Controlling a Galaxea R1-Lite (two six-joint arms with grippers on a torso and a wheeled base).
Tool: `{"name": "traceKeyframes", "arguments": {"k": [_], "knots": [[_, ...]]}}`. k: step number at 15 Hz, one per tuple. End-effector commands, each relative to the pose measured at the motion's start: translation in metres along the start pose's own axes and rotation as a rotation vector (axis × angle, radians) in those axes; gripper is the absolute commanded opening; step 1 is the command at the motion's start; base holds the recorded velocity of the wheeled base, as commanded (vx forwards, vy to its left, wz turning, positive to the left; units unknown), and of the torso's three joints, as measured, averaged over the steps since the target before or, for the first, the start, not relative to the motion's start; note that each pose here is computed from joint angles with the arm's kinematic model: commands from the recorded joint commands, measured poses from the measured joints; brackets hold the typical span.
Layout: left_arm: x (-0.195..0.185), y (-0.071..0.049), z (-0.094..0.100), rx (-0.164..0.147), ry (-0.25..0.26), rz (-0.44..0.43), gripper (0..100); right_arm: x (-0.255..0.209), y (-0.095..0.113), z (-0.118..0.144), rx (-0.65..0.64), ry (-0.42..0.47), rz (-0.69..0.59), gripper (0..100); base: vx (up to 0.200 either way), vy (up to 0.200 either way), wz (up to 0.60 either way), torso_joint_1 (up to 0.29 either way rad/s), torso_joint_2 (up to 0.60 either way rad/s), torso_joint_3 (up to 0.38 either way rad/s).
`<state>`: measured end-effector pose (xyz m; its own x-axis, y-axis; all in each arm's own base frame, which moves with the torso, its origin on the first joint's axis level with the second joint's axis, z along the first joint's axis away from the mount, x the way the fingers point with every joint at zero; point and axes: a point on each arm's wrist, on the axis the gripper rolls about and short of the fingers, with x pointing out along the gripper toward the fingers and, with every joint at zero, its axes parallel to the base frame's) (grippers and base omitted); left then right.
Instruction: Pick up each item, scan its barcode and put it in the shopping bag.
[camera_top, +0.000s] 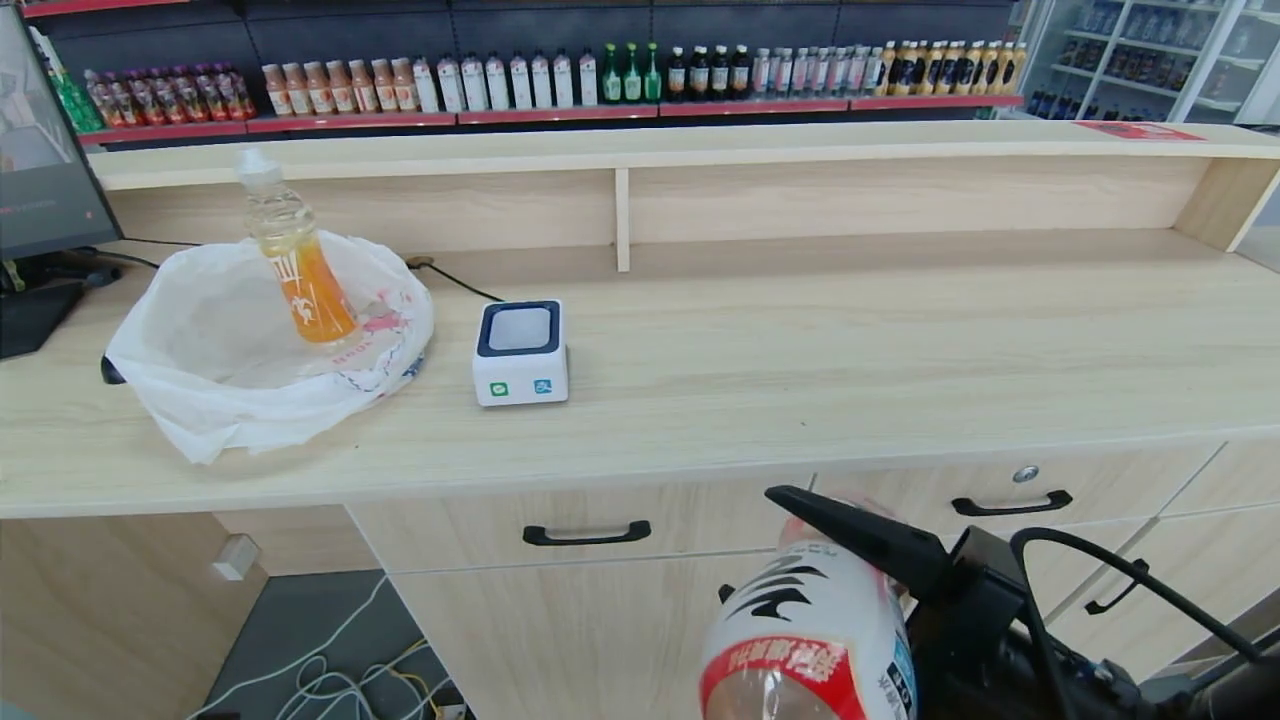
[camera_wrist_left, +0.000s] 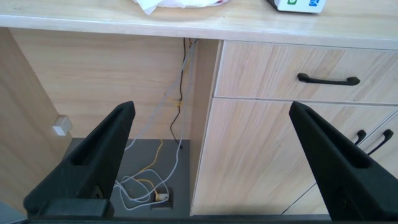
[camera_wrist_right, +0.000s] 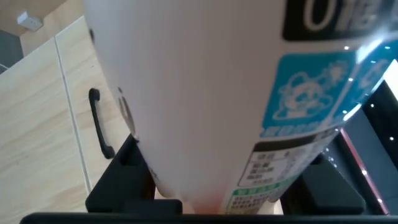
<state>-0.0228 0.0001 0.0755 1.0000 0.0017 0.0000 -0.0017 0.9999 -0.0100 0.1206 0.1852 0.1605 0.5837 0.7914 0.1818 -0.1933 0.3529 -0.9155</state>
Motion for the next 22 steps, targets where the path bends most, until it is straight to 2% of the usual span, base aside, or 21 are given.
{"name": "traceKeyframes", "arguments": {"k": [1,3,6,7,8,9,12,13,15,22], "knots": [[0.0,0.0,0.0,-0.001,0.0,0.001,100,0.015,-0.003,0.008,0.006,-0.044,-0.03,0,0.0,0.0,0.0,0.0,0.0,0.0],[0.0,0.0,0.0,-0.001,0.0,0.001,100,0.032,-0.014,0.022,0.01,-0.133,-0.085,0,0.0,0.0,0.0,0.0,0.0,0.0],[0.0,0.0,0.0,-0.001,0.0,0.001,100,0.034,-0.006,0.035,-0.043,-0.162,-0.071,0,0.0,0.0,0.0,0.0,0.0,0.0],[0.0,0.0,0.0,-0.001,0.0,0.003,100,0.034,-0.01,0.038,-0.051,-0.17,-0.09,0,0.0,0.0,0.0,0.0,0.0,0.0],[0.0,0.0,0.0,-0.001,0.0,0.003,100,0.039,-0.027,0.051,-0.092,-0.211,-0.174,0,0.0,0.0,0.0,0.0,0.0,0.0],[0.0,0.0,0.0,-0.001,0.0,0.003,100,0.039,-0.033,0.055,-0.103,-0.204,-0.205,0,0.0,0.0,0.0,0.0,0.0,0.0],[0.0,0.0,0.0,-0.001,0.0,0.003,100,0.029,-0.027,0.071,-0.163,-0.187,-0.205,0,0.0,0.0,0.0,0.0,0.0,0.0],[0.0,0.0,0.0,-0.001,0.0,0.003,100,0.027,-0.019,0.078,-0.179,-0.19,-0.178,0,0.0,0.0,0.0,0.0,0.0,0.0],[0.0,0.0,0.0,-0.001,0.0,0.003,100,0.022,-0.007,0.075,-0.207,-0.183,-0.127,0,0.0,0.0,0.0,0.0,0.0,0.0],[0.0,0.0,0.0,-0.001,0.0,0.001,100,0.018,-0.015,0.076,-0.298,-0.186,-0.165,0,0.0,0.0,0.0,0.0,0.0,0.0]]}}
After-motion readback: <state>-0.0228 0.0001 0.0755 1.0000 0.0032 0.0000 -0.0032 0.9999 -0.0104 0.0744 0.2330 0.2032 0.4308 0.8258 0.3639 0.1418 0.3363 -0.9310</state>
